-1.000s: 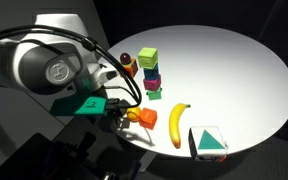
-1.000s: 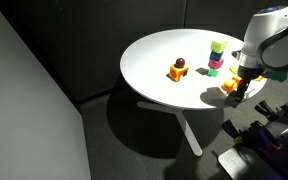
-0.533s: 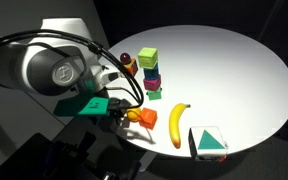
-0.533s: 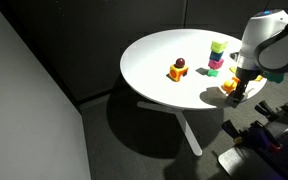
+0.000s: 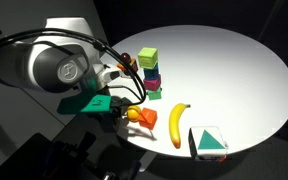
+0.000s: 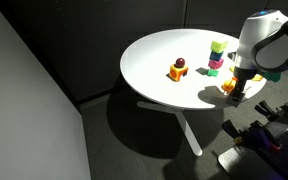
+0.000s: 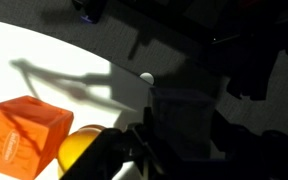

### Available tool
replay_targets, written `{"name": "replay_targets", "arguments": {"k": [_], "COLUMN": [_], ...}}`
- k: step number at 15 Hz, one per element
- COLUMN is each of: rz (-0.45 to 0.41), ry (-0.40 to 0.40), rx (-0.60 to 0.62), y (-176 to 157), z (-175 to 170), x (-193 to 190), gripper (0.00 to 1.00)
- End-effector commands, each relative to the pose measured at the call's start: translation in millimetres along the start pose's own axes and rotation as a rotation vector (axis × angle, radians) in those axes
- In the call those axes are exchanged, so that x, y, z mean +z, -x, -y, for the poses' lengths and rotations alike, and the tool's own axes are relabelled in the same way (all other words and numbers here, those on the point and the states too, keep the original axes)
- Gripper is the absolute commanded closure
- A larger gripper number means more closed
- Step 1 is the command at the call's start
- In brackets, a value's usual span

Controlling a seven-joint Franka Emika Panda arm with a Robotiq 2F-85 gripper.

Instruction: Put the grey block on the yellow block

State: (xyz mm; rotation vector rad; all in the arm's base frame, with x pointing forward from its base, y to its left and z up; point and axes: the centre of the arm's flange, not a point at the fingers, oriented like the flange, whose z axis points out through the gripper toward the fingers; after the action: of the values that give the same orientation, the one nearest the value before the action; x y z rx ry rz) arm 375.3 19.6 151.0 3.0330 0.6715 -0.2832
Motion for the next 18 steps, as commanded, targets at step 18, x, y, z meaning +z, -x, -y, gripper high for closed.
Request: {"name": "replay_targets", "arguments": {"k": [18], "rz": [0.014], "ry": [0.075], "rx": [0.001], "y": [5], "z": [-24], "x": [-108], "gripper": [0.69]}}
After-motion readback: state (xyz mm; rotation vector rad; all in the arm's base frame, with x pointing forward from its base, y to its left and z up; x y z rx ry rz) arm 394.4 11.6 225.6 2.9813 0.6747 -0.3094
